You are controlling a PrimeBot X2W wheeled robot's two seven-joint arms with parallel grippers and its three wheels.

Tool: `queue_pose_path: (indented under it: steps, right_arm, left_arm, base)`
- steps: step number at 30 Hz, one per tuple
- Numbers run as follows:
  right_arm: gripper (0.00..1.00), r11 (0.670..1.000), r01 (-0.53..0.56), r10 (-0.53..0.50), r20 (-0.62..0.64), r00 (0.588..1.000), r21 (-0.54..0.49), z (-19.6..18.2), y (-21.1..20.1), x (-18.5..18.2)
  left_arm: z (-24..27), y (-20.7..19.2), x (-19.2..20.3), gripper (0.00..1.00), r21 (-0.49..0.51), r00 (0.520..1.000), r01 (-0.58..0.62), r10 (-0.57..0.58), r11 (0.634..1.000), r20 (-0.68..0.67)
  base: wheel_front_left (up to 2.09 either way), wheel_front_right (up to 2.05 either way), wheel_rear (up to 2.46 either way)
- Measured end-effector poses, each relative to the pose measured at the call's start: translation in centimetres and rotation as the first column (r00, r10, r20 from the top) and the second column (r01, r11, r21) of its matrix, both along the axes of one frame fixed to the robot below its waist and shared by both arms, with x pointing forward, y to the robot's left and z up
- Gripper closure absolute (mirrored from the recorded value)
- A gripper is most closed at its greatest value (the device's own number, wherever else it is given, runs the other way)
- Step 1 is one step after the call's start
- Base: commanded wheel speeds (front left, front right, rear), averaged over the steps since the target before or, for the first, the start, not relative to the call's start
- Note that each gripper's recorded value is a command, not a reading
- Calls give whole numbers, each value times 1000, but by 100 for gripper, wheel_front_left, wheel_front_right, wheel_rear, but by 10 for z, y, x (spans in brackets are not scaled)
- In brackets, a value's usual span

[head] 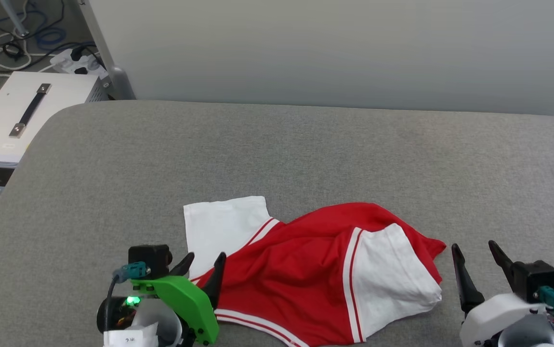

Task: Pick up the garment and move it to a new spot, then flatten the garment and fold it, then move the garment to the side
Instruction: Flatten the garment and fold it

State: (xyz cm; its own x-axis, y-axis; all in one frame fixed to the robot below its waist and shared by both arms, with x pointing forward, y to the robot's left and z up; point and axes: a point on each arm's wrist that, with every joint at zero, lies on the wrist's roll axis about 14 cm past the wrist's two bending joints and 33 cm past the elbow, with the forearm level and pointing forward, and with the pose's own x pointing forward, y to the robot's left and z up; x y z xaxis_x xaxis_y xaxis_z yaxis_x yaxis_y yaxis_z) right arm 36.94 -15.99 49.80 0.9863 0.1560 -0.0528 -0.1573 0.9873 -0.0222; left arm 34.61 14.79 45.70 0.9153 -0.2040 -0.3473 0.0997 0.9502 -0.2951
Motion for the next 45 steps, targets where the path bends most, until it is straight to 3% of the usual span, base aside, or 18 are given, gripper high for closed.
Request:
queue_pose_path:
  steps: [3, 6, 8, 13, 21, 27, 28, 29, 30, 35, 39, 45]
  right_arm:
    - [0, 995, -76, 68, -129, 989, -58, -8, 5, 18]
    - [0, 984, -139, 105, -266, 958, -115, -20, 6, 31]
    - [0, 979, -172, 123, -361, 924, -107, -29, 8, 37]
    - [0, 964, -256, 165, -591, 790, -73, -62, 20, 38]
    - [0, 936, -325, 144, -695, 705, -137, -97, 21, 54]
    - [0, 927, -362, 177, -736, 653, -98, -120, 34, 58]
    - [59, 925, -368, 181, -744, 643, -94, -123, 35, 58]
    - [69, 922, -376, 186, -751, 633, -89, -126, 36, 57]
    - [100, 919, -385, 189, -756, 627, -89, -128, 37, 58]
    - [100, 908, -402, 202, -716, 668, -119, -120, 40, 72]
    - [100, 903, -392, 193, -647, 738, -177, -97, 32, 90]
    - [100, 887, -355, 192, -461, 866, -297, -33, 23, 134]
  left_arm:
    - [29, -5, 10, 0, 7, 983, 27, -28, 1000, 183]
    - [41, -3, 14, 0, 1, 965, 14, -14, 1000, 260]
    - [42, -1, 15, 0, -5, 961, 0, 1, 1000, 277]
    - [37, 9, 14, 0, -6, 962, -33, 33, 999, 273]
    - [26, 28, 15, 0, -1, 964, -95, 92, 995, 248]
    - [19, 38, 17, 0, 8, 965, -129, 123, 992, 232]
    - [18, 40, 18, 0, 9, 965, -133, 127, 991, 231]
    - [17, 42, 18, 0, 10, 964, -139, 133, 990, 229]
    - [16, 43, 18, 0, 12, 964, -144, 138, 989, 226]
    - [14, 49, 15, 0, 18, 963, -161, 153, 987, 221]
    - [19, 48, 13, 0, 15, 960, -161, 153, 987, 237]
    - [27, 44, 9, 0, 3, 954, -150, 144, 989, 262]
  base:
    - [0, 0, 0]
    - [0, 0, 0]
    - [0, 0, 0]
    - [0, 0, 0]
    - [0, 0, 0]
    - [0, 0, 0]
    - [0, 0, 0]
    - [0, 0, 0]
    - [0, 0, 0]
    - [0, 0, 0]
    - [0, 0, 0]
    - [0, 0, 0]
